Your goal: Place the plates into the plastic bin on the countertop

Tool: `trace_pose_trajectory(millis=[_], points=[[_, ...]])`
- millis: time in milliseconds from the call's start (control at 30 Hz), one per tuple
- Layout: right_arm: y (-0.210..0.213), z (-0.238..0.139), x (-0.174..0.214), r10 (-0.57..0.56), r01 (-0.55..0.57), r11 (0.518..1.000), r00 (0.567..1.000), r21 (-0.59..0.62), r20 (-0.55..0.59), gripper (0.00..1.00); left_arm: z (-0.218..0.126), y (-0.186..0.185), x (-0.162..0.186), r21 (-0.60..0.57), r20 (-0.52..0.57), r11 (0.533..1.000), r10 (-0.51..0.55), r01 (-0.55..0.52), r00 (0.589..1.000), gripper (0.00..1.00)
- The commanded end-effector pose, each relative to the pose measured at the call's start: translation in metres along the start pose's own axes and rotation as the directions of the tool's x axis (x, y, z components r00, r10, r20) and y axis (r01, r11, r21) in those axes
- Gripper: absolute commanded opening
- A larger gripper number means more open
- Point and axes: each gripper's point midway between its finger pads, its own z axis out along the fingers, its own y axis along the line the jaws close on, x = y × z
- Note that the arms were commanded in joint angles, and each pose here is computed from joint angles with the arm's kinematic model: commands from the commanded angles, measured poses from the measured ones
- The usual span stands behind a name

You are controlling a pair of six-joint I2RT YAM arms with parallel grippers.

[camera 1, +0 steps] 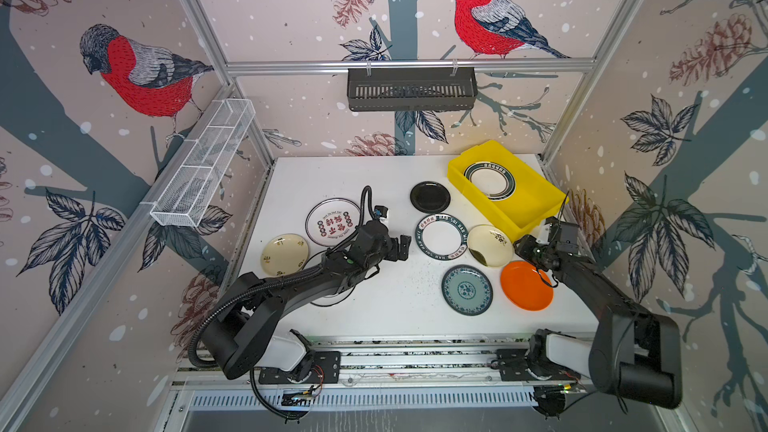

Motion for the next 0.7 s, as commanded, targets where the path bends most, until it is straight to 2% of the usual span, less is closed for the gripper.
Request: trace_pose_trajectory(millis=[0, 200, 467, 667], points=[[0.005, 0.003, -0.001, -0.015, 0.015, 0.999, 1.0, -0.037, 0.008, 0.42, -0.002, -0.004, -0.01, 0.014, 0.039, 1.0, 0.01, -0.011, 0.999, 0.98], [-0.003, 0.015, 0.009, -0.009, 0.008, 1.0, 0.999, -0.014, -0.044, 0.37, -0.005, -0.005, -0.013, 0.015, 0.048, 1.0, 0.01, -0.01, 0.999, 0.98], [-0.002, 0.022, 0.003, -0.018, 0.017, 1.0, 1.0, -0.017, -0.026, 0.37, -0.006, -0.003, -0.012, 0.006, 0.05, 1.0, 0.012, -0.012, 0.999, 0.98], [0.004, 0.031, 0.007, -0.036, 0.034, 0.999, 0.998, -0.036, -0.057, 0.36, -0.007, -0.003, -0.014, -0.001, 0.052, 1.0, 0.024, -0.024, 0.998, 0.98]])
